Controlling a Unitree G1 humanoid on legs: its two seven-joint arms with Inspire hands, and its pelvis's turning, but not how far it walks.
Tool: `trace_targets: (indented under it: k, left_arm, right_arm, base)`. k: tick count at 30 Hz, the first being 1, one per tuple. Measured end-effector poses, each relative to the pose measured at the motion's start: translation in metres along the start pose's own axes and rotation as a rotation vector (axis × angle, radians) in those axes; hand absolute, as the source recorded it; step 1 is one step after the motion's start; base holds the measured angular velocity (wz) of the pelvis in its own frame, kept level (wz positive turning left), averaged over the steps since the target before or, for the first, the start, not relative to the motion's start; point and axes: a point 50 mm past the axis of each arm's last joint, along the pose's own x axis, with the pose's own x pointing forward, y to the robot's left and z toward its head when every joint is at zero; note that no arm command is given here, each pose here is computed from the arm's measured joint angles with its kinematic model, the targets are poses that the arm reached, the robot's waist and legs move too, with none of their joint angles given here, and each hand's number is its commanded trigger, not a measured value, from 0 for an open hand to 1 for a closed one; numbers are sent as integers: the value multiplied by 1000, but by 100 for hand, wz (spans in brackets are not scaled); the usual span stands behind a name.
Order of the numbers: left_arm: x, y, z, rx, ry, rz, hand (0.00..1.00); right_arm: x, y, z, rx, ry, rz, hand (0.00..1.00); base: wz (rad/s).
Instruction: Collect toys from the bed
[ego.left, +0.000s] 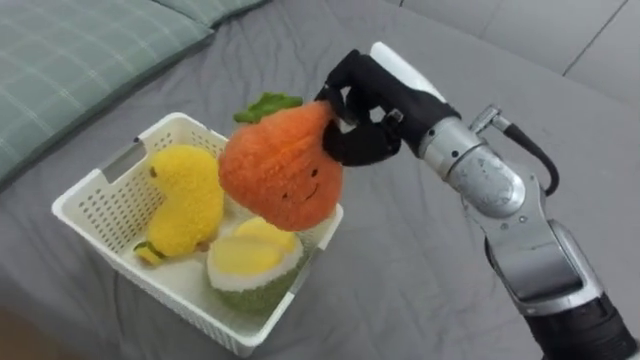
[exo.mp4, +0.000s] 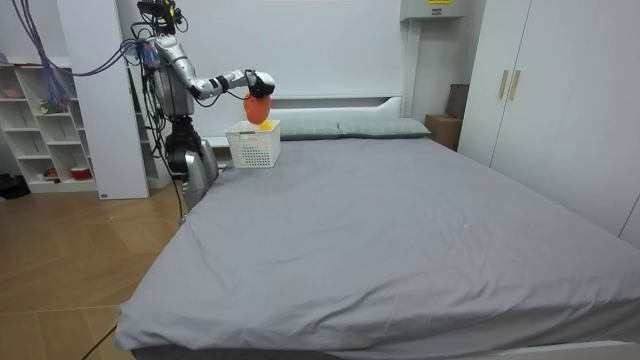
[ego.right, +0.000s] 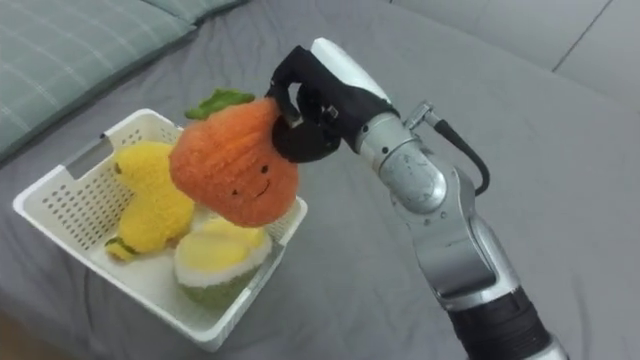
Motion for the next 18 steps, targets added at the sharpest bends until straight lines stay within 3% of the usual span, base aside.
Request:
trace_targets:
  k: [5, 6, 7, 8, 9, 18]
  left_arm:
    - [0, 1, 2, 0, 5, 12, 0]
    - [0, 0, 1, 1, 9, 12, 0]
    - [0, 0, 1, 1, 11, 12, 0]
    - [0, 0, 1, 3, 16, 11, 0]
    - [1, 1, 0, 5, 23, 12, 0]
    - [0, 0, -10, 19, 63, -11, 0]
  right_arm:
    - [11, 12, -1, -58, 39, 52, 100]
    - [11, 15, -2, -66, 44, 61, 76]
    - [12, 15, -3, -70, 49, 64, 60]
    - [13, 17, -6, -76, 63, 74, 15]
    - [14, 20, -8, -80, 76, 84, 0]
    - [14, 23, -17, -82, 115, 107, 0]
  base:
    - [37]
    - [34]
    - [36]
    - [22]
    - [19]
    - [6]
